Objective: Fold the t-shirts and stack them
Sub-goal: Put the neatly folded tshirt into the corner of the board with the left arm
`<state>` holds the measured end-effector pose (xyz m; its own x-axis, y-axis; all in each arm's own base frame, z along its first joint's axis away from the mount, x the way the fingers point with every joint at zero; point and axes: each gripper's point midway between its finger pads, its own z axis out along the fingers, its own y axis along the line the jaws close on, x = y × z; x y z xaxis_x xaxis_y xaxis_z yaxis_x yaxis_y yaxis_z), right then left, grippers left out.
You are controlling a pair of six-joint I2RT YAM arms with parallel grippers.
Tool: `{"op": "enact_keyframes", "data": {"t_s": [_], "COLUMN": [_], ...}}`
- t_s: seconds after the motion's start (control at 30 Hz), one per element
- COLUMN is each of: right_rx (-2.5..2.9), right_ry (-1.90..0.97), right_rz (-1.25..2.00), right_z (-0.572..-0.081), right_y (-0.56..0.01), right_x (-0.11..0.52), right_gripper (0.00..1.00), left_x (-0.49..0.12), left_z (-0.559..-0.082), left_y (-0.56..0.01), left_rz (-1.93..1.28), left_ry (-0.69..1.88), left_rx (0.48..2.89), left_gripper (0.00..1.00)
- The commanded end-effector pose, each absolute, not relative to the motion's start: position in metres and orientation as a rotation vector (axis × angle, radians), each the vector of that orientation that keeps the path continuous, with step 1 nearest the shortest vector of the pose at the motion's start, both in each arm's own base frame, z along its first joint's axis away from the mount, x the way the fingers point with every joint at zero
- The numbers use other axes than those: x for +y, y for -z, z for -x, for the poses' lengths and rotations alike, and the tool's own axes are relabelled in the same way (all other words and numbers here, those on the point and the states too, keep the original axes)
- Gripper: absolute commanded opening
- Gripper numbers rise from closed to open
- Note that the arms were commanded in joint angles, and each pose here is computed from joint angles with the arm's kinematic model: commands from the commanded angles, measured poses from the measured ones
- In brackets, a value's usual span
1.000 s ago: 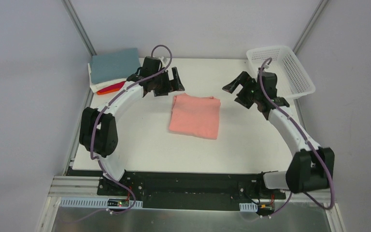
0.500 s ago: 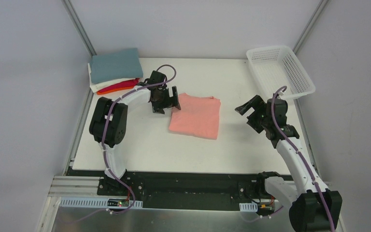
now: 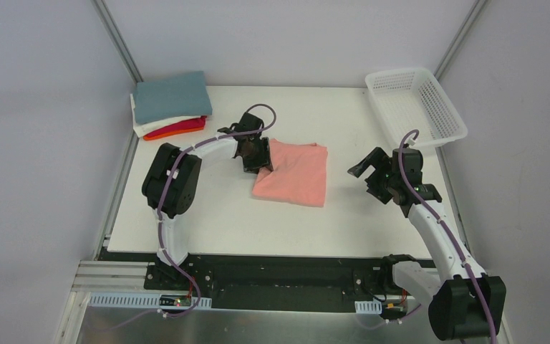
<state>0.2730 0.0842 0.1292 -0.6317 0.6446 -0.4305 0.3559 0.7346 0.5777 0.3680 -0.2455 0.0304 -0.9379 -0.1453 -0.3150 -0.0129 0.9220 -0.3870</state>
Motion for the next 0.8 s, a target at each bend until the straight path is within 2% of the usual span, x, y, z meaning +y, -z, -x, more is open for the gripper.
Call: {"op": "enact_keyframes", "data": {"t_s": [0.0, 0.13, 0.2, 0.3, 0.47, 0.77], "right_rx": [2.279, 2.277, 2.279, 2.285, 2.285, 2.272], "right_ry": [-0.562, -0.541, -0.532, -0.528, -0.519, -0.471], "right_rz": [-0.735, -0.732, -0.733, -0.727, -0.712, -0.704], "right_z": [-0.277, -0.277, -0.277, -0.276, -0.275, -0.274], "right_y": [-0.138, -0.136, -0.135, -0.133, -0.133, -0.13], "right_x": [0.079, 0.076, 0.074, 0.074, 0.073, 0.066], "right_gripper": [1.0, 0.99, 1.0, 0.99, 0.99, 1.0], "left_x": [-0.224, -0.218, -0.215, -0.211, -0.197, -0.145], "left_z": [-0.344, -0.345, -0.349, -0.359, -0.394, -0.479], "left_y": [0.02, 0.029, 0.03, 0.027, -0.003, -0.096], "left_rz": [0.171, 0.188, 0.184, 0.167, 0.094, -0.092], "left_ry": [0.273, 0.17, 0.121, 0.061, -0.108, -0.475], "left_rx": [2.85, 2.857, 2.852, 2.836, 2.718, 2.398], "left_gripper": [0.46, 0.33, 0.23, 0.0, 0.0, 0.0]}}
